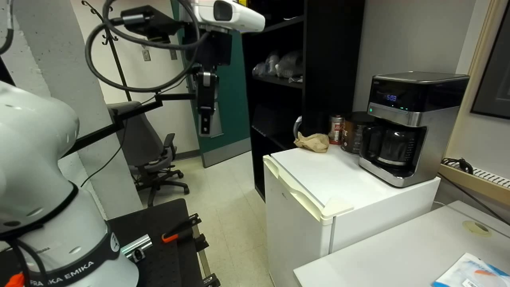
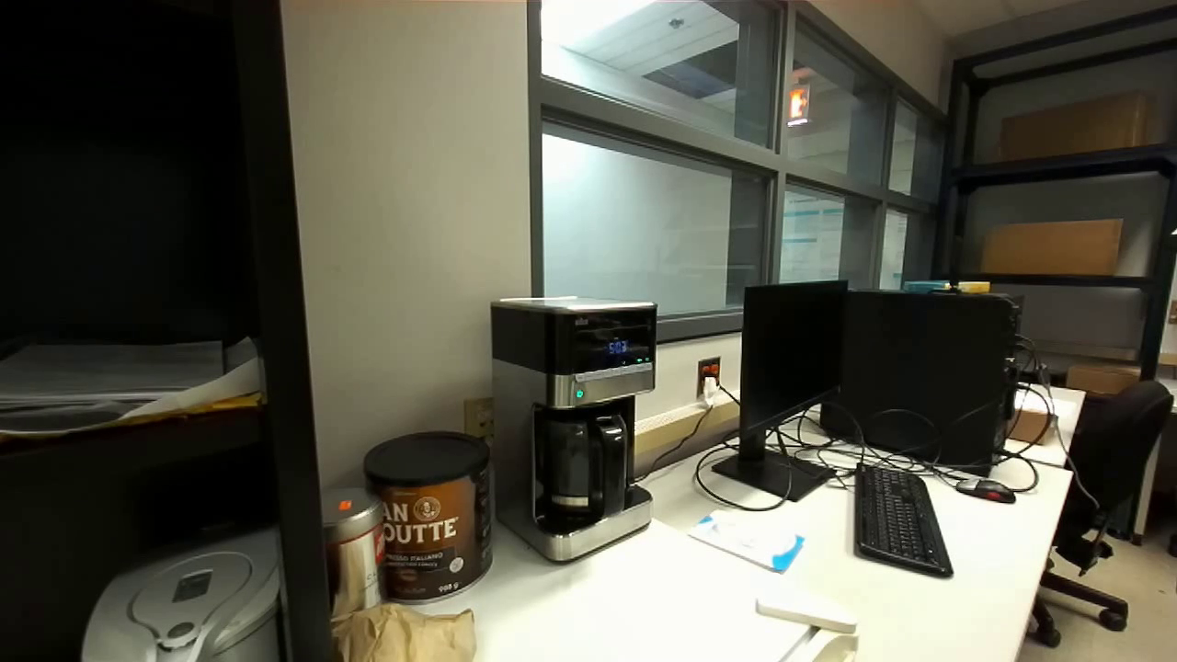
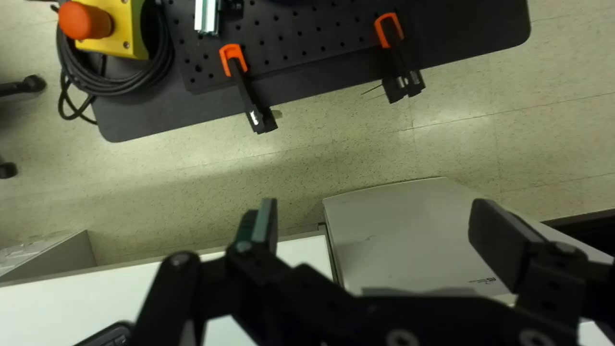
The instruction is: Press a button on the coffee machine
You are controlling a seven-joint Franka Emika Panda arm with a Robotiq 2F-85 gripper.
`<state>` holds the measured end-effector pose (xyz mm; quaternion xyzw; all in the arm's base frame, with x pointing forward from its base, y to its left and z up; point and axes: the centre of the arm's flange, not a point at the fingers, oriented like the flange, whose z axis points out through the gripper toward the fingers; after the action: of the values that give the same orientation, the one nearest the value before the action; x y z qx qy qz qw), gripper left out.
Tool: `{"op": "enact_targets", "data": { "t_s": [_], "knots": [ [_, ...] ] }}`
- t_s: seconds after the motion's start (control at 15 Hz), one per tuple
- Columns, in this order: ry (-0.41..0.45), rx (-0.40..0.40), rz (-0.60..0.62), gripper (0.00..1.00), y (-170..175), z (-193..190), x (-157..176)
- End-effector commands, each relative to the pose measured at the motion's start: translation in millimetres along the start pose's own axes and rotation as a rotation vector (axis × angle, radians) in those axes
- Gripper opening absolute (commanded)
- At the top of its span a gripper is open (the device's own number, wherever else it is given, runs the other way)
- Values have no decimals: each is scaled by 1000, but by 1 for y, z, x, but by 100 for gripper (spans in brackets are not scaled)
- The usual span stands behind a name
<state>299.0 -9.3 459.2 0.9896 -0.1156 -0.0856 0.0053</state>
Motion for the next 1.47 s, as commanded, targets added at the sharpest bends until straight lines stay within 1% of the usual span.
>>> {"op": "enact_targets", "data": {
  "t_s": [0.0, 0.2, 0.33, 0.47, 0.8, 0.87, 1.07, 1.13, 1.4],
  "knots": [
    [64, -120, -56, 100, -12, 2, 28],
    [147, -222, -121, 100, -26, 4, 56],
    [196, -275, -178, 100, -36, 6, 78],
    [254, -320, -241, 74, -45, 5, 102],
    [388, -432, -426, 37, -69, 0, 168],
    [414, -453, -463, 28, -74, -1, 181],
    [489, -509, -552, 6, -86, -5, 218],
    [516, -524, -580, 0, -91, -7, 230],
    [620, -565, -646, 0, -101, -13, 278]
  ]
}}
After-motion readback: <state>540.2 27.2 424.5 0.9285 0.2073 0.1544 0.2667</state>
